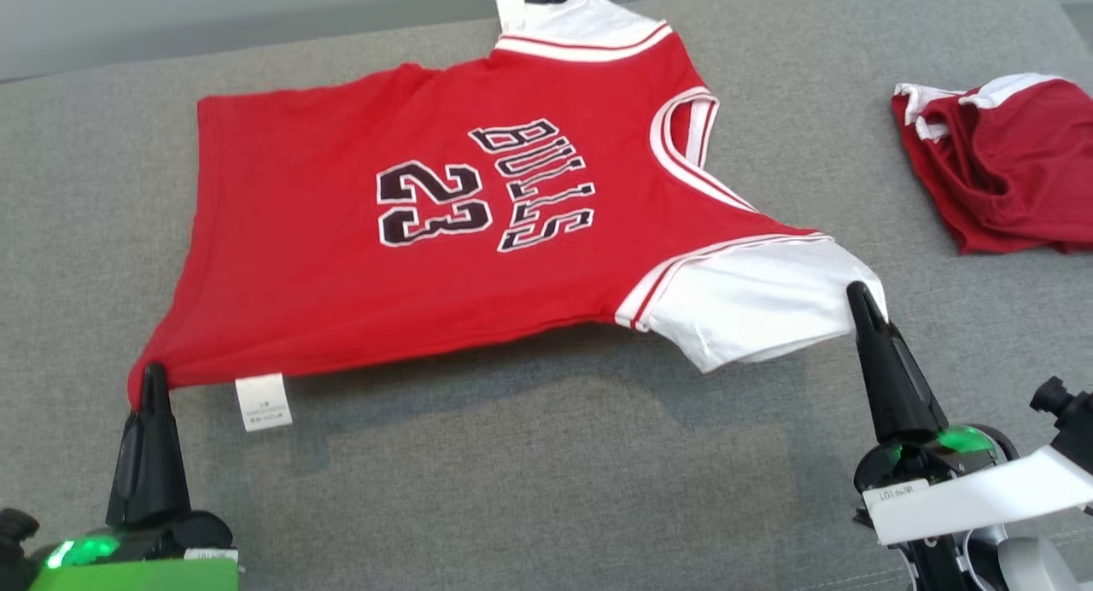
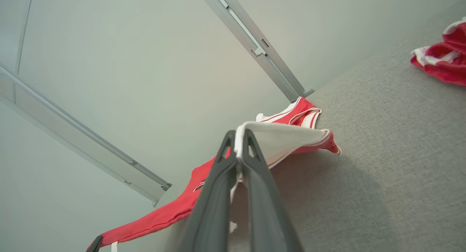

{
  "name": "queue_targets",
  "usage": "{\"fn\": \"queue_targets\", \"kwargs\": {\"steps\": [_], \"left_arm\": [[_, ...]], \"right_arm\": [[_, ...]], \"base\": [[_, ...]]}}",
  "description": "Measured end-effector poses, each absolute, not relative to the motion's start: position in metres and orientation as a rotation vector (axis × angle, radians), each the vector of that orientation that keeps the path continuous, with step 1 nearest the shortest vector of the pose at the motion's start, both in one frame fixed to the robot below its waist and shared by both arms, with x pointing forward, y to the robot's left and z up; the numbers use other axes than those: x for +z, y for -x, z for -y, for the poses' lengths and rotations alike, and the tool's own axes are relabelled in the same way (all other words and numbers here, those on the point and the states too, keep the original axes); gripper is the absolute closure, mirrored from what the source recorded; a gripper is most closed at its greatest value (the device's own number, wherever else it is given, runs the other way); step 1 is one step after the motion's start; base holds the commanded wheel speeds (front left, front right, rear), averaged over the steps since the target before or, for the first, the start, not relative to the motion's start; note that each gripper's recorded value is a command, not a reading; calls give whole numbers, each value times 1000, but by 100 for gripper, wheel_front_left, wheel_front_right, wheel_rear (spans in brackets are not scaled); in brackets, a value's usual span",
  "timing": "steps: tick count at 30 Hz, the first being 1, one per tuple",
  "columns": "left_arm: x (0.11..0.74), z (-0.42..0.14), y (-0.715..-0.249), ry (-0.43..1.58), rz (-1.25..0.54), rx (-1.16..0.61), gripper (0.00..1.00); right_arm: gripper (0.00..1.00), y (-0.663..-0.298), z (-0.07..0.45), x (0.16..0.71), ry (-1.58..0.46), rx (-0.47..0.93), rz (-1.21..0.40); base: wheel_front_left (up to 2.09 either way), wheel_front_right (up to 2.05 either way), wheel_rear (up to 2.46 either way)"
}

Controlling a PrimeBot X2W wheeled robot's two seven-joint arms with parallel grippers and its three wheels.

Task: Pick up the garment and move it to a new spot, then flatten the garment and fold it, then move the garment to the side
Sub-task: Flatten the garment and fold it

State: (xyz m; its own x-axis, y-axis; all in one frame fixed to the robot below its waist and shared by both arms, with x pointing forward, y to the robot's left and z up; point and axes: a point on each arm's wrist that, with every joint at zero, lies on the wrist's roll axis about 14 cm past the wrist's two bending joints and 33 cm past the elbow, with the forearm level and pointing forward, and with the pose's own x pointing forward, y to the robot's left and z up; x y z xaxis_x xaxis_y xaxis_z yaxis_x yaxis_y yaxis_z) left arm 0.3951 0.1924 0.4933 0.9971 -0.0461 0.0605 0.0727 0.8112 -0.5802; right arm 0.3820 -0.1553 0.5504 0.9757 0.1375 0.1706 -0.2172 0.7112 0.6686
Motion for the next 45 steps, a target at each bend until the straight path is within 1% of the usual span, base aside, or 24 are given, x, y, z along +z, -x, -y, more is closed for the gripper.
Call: {"fn": "queue_targets", "kwargs": {"steps": [6,13,25,31,36,45], "left_arm": [[508,-187,-369,632,72,-73,100],[513,-188,-347,627,68,-74,100],[472,-179,-343,696,-62,-27,100],[466,-178,-363,755,-61,6,100],[455,-180,-389,769,-83,25,100],[433,-188,-435,755,-117,85,100]], "right_arm": [[100,-358,164,565,-760,180,152],[100,-346,165,568,-752,184,143],[100,-353,150,518,-797,162,-27],[100,-373,149,510,-802,143,-21],[100,-400,146,505,-803,135,-14],[100,-458,136,490,-784,136,-49]], "base": [[0,0,0],[0,0,0],[0,0,0],[0,0,0],[0,0,0],[0,0,0]]}}
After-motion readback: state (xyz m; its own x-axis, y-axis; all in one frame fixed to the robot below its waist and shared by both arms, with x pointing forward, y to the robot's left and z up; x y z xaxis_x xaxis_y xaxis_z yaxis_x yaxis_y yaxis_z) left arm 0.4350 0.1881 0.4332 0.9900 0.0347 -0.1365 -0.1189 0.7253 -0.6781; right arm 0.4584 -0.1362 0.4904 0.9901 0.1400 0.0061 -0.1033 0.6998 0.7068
